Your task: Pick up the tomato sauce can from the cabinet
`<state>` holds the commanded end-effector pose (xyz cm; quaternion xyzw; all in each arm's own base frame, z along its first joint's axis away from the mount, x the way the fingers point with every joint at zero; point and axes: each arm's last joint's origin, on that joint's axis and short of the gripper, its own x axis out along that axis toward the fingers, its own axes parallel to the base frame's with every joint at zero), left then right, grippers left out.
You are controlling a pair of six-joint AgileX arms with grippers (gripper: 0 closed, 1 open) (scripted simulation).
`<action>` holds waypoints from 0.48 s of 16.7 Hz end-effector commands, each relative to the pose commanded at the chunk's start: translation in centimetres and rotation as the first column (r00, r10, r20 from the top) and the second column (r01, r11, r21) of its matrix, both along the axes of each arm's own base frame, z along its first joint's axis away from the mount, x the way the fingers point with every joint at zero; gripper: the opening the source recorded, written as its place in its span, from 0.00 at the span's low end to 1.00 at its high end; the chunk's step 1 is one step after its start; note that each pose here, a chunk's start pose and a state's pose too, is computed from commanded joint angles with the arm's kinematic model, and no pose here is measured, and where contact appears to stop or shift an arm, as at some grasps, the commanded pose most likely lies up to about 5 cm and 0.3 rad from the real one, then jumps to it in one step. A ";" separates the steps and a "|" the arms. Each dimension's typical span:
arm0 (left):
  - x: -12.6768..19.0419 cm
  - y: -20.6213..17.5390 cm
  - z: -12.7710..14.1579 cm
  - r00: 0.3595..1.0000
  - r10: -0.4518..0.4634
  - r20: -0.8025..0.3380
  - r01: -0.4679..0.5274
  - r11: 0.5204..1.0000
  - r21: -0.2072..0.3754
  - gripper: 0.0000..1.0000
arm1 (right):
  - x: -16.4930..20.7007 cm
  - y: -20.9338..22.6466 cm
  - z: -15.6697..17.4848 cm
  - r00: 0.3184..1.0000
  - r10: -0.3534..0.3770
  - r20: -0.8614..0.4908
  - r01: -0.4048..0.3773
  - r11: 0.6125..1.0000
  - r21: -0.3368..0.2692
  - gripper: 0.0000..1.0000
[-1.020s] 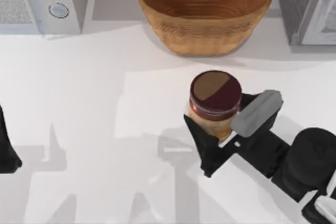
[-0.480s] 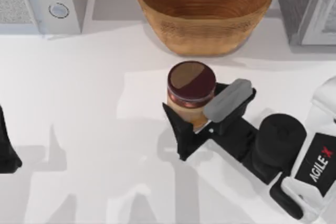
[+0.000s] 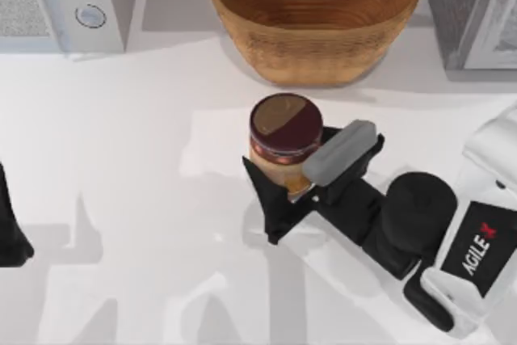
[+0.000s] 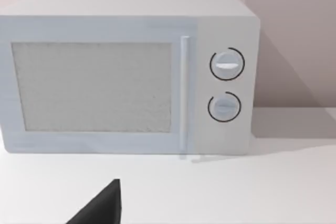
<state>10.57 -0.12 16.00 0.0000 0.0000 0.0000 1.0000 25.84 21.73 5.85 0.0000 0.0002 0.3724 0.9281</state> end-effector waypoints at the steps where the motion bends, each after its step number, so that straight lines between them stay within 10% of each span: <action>1: 0.0 0.0 0.0 1.000 0.000 0.000 0.000 1.000 0.000 1.00 | 0.0 0.0 0.0 1.000 0.000 0.000 0.000 1.000 0.000 0.23; 8: 0.0 0.0 0.0 1.000 0.000 0.000 0.000 1.000 0.000 1.00 | 0.0 0.0 0.0 1.000 0.000 0.000 0.000 1.000 0.000 0.75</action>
